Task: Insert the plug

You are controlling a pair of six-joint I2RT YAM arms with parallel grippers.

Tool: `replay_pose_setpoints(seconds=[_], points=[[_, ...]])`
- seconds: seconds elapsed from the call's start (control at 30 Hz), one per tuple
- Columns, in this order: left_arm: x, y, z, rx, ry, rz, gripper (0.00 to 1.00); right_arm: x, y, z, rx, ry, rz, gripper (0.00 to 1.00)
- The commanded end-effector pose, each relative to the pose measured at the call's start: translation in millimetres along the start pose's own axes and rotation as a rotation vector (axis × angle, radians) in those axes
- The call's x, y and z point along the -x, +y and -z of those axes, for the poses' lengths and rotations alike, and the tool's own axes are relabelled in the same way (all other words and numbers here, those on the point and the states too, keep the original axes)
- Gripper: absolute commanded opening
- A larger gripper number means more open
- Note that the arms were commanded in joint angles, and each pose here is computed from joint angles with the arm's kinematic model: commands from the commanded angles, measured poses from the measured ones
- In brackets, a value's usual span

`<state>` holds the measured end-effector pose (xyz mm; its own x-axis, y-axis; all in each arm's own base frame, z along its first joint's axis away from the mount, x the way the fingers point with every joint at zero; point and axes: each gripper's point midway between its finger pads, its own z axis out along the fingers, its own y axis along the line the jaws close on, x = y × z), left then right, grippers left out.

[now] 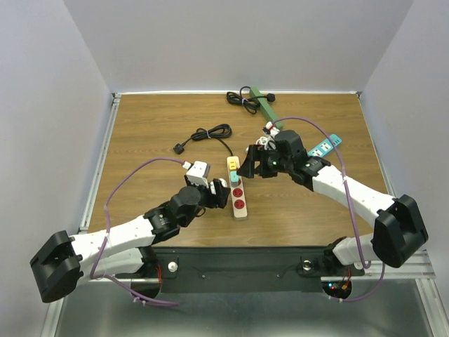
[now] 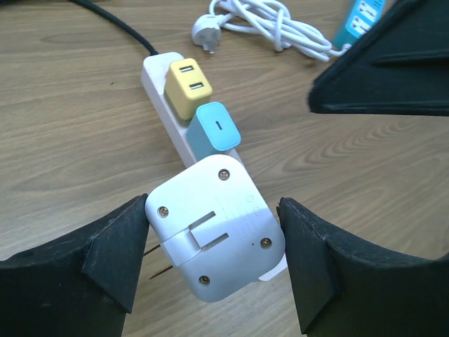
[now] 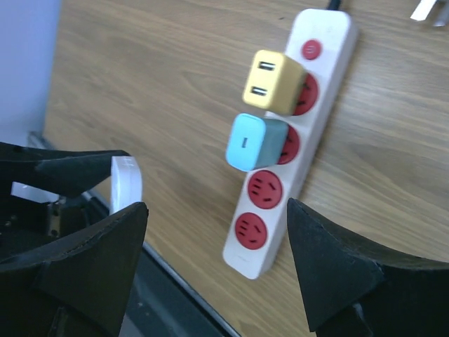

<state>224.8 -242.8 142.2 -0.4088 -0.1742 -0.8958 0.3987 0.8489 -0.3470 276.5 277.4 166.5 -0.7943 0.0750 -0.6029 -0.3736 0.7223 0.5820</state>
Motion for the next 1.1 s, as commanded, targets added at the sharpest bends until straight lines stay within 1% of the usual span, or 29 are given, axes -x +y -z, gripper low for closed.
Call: replay_pose_setpoints(seconds=[0.0, 0.17, 0.47, 0.67, 0.7, 0.73, 0.77, 0.83, 0.87, 0.9, 0.93, 0.97, 1.03, 1.07], points=[[6.7, -11.2, 4.9, -0.078, -0.033, -0.023, 0.12, 24.8, 52.6, 0.5, 0.197, -0.051, 0.013, 0.84], [12.1, -16.9, 6.9, -0.11, -0.056, -0.021, 0.12, 17.8, 64.7, -9.9, 0.237, -0.008, 0.011, 0.83], [18.7, -21.7, 5.3, -0.129, -0.082, -0.028, 0.12, -18.1, 74.7, -37.1, 0.268, 0.109, 0.01, 0.82], [20.8, -22.6, 3.6, -0.13, -0.09, -0.044, 0.12, -35.1, 87.8, -44.7, 0.333, 0.19, 0.027, 0.77], [20.7, -22.6, 3.4, -0.13, -0.09, -0.045, 0.12, -37.7, 90.0, -44.0, 0.352, 0.206, 0.031, 0.68], [21.0, -22.9, 3.2, -0.131, -0.092, -0.043, 0.12, -41.8, 89.1, -45.8, 0.354, 0.222, 0.029, 0.61], [22.0, -23.5, 3.2, -0.132, -0.095, -0.041, 0.12, -42.6, 90.6, -46.5, 0.363, 0.228, 0.033, 0.5], [22.4, -22.6, 3.0, -0.127, -0.098, -0.038, 0.13, -46.9, 91.3, -46.7, 0.379, 0.249, 0.032, 0.37], [21.8, -21.4, 2.9, -0.122, -0.097, -0.039, 0.13, -47.3, 91.0, -46.9, 0.381, 0.253, 0.032, 0.27], [22.5, -21.1, 3.0, -0.12, -0.1, -0.036, 0.14, -48.7, 92.4, -46.3, 0.389, 0.26, 0.031, 0.07], [23.4, -19.2, 2.7, -0.108, -0.105, -0.036, 0.16, -49.7, 91.4, -46.6, 0.389, 0.264, 0.026, 0.01], [23.7, -17.8, 2.2, -0.101, -0.106, -0.031, 0.18, -49.9, 92.3, -46.8, 0.392, 0.264, 0.029, 0.0], [23.8, -15.9, 1.1, -0.084, -0.107, -0.017, 0.35, -50.1, 90.4, -47.5, 0.386, 0.262, 0.026, 0.0], [23.2, -15.5, 0.7, -0.078, -0.101, -0.013, 0.45, -49.4, 90.1, -47.7, 0.378, 0.257, 0.025, 0.0]])
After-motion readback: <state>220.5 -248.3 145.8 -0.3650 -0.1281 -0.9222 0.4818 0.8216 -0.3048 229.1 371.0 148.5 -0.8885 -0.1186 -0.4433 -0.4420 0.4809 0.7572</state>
